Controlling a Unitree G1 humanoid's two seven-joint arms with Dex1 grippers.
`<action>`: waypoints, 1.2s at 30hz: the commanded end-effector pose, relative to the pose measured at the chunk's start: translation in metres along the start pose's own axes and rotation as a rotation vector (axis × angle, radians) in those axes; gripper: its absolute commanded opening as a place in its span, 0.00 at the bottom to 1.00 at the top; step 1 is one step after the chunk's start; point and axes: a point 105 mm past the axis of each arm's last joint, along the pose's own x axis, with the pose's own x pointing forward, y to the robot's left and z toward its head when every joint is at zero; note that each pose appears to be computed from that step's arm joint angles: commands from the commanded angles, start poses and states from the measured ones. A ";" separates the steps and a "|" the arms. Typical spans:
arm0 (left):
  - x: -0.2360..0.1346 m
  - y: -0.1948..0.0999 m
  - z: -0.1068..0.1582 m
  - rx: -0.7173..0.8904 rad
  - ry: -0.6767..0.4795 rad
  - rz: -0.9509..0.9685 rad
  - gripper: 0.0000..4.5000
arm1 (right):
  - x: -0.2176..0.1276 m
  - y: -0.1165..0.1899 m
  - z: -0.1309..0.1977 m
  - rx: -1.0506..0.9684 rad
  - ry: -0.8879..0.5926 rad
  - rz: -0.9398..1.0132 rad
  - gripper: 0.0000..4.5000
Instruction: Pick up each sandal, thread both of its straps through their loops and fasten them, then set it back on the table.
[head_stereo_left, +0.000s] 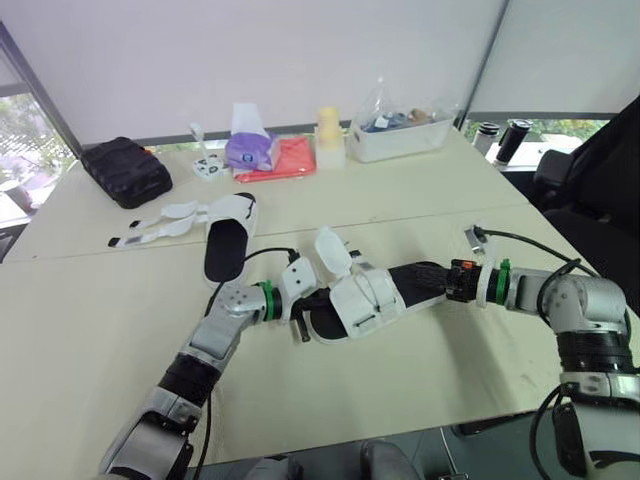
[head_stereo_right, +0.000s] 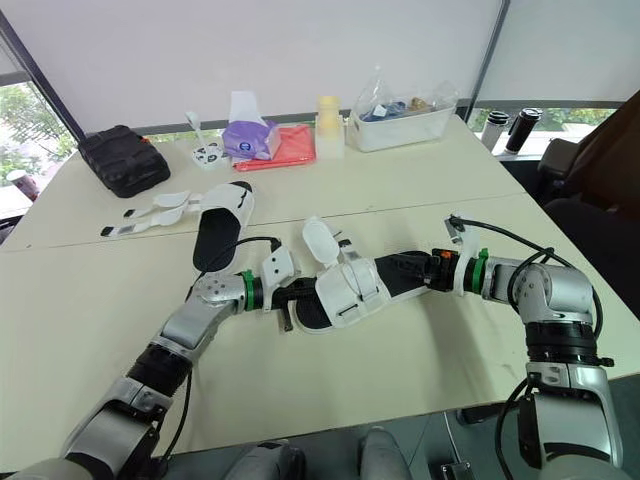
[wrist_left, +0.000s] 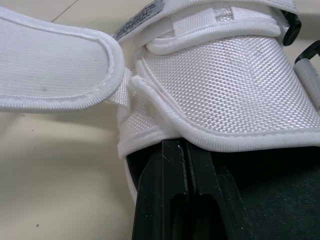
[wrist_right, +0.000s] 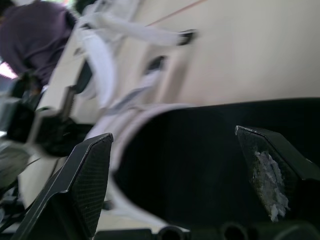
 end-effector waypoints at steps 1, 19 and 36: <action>-0.003 0.011 0.001 0.039 0.009 0.046 0.00 | 0.003 0.020 0.022 -0.132 -0.018 0.073 0.95; 0.003 0.012 0.005 0.078 -0.028 0.072 0.00 | 0.084 0.009 0.042 -0.260 0.079 0.139 0.95; 0.007 0.005 0.006 0.047 -0.045 0.089 0.00 | 0.130 0.040 0.064 0.197 -0.018 0.247 0.95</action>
